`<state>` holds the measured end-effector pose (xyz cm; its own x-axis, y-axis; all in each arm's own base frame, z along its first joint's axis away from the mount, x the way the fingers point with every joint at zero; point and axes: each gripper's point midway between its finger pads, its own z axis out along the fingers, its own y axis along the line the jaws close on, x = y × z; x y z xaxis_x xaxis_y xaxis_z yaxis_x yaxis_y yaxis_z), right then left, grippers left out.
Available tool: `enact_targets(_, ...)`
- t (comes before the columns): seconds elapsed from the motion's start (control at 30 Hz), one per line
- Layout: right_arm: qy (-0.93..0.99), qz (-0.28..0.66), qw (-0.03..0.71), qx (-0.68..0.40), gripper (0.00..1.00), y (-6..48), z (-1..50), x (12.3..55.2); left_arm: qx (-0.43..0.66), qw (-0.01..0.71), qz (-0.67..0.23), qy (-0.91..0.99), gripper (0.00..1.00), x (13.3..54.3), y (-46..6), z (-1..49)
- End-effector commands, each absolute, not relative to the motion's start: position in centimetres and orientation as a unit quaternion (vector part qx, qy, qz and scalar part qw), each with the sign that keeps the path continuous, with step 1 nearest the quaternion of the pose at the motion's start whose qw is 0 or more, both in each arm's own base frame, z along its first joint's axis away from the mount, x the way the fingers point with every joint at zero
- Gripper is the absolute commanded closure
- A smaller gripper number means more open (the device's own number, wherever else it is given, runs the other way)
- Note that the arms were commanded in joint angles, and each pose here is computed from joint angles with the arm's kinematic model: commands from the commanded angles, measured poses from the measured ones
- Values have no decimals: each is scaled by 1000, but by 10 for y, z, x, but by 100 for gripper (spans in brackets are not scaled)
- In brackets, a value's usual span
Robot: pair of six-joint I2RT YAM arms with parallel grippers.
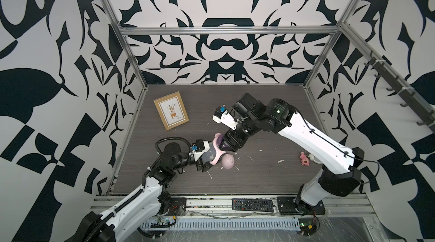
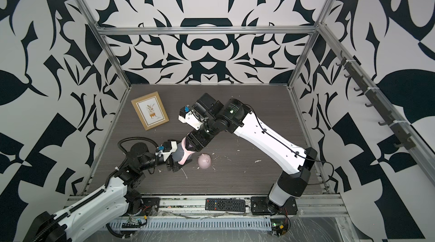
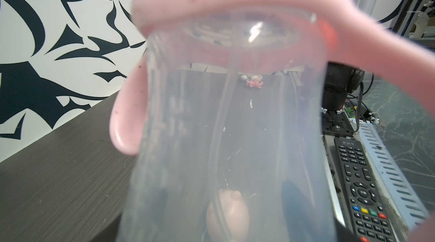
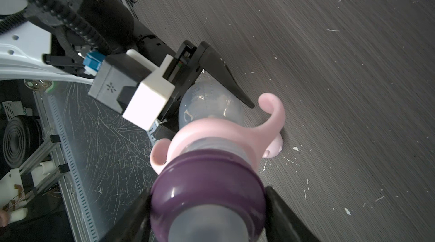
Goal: Assemble the baby bottles
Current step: Close the nipple on the baby bottle.
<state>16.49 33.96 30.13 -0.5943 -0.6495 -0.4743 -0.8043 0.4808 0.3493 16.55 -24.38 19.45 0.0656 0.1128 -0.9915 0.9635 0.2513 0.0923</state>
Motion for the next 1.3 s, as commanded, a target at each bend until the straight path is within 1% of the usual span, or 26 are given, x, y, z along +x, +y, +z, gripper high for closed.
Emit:
enact_targets(0.0,837,289,151,-440,100,342,314,162,489,583,-385,522,88,163,-247,225)
enact_targets(0.73,850,253,166,-431,100,329,303,175,492,582,-384,521,90,162,-247,227)
enact_targets(0.83,842,283,156,-433,100,335,303,167,493,585,-383,518,90,162,-247,230)
enact_targets(0.93,835,307,130,-438,100,341,300,157,493,587,-381,517,90,163,-247,231)
enact_targets(1.03,831,318,108,-443,100,343,294,150,493,592,-376,515,90,164,-247,233)
enact_targets(1.17,827,334,94,-442,100,344,293,145,494,601,-365,512,91,166,-245,237)
enact_targets(1.27,832,329,89,-438,100,344,288,146,494,607,-359,509,92,167,-245,241)
